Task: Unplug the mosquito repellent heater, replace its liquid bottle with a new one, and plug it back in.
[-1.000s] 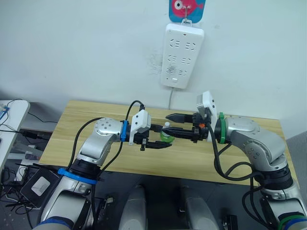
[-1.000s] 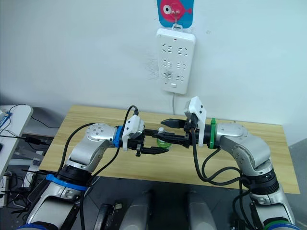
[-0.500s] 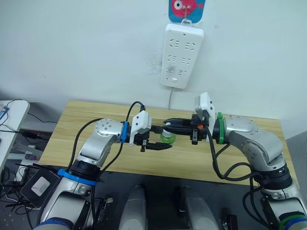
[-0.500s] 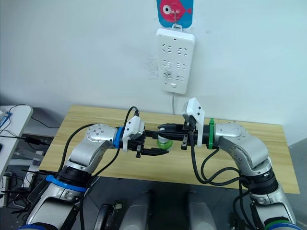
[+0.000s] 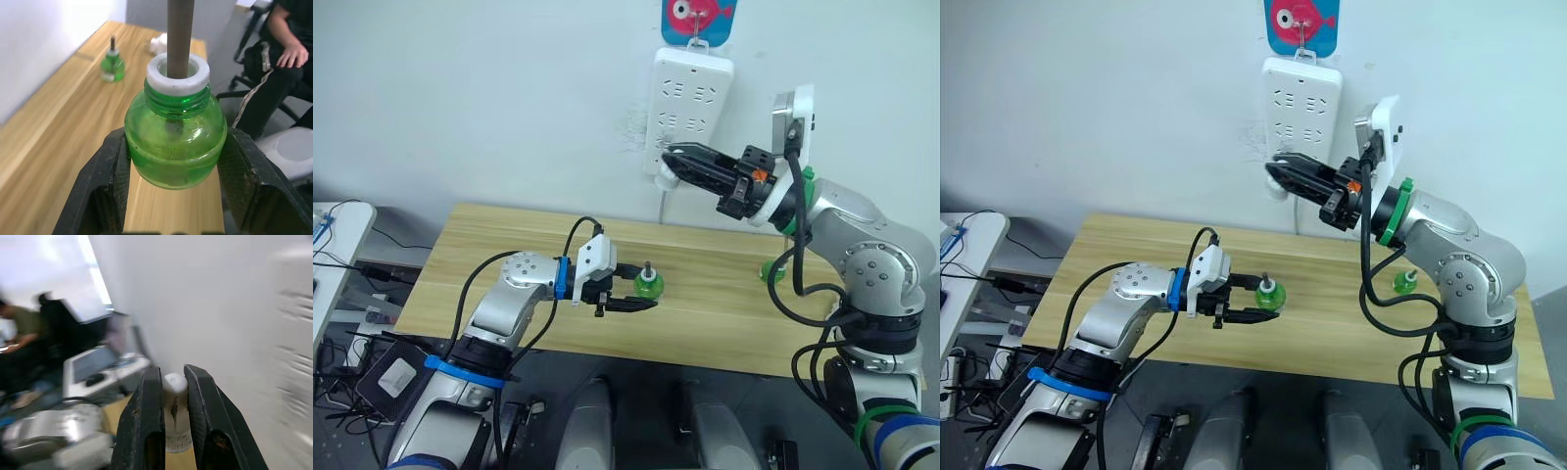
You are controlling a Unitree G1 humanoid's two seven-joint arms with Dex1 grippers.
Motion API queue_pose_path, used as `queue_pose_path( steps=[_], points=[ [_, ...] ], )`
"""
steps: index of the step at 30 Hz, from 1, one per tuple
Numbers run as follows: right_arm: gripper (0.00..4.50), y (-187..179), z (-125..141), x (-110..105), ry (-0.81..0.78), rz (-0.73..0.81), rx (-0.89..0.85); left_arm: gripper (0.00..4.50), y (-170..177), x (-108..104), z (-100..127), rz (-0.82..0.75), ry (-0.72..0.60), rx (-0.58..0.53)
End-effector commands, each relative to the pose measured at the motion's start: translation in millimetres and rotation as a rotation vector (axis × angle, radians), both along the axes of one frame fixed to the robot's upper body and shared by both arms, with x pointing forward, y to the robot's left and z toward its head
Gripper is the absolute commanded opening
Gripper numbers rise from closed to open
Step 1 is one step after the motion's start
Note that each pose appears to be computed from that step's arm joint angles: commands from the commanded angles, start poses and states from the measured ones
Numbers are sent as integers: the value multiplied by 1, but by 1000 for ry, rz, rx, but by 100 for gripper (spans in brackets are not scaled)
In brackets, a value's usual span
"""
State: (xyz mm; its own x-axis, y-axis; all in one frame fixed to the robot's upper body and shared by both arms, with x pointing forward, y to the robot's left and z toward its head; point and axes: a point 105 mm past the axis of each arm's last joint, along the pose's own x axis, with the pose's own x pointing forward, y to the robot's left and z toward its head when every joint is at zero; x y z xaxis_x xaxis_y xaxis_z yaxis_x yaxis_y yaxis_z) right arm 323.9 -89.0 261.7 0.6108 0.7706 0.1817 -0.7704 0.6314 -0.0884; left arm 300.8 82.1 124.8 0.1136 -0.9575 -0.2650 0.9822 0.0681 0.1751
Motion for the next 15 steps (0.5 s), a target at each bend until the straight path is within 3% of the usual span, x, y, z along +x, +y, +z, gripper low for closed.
queue_pose_path(
  steps=[1, 6, 15],
  points=[
    [28, -49, -58, 23, -39, -357, -135, 220, 4, -2, 12, 23, -48, -29],
    [28, -83, -116, 31, -86, -560, -189, 220, 7, -5, 16, 30, -46, -25],
    [28, -71, -168, 41, 24, -572, -106, 220, 15, -13, 21, 38, -37, -1]
  ],
)
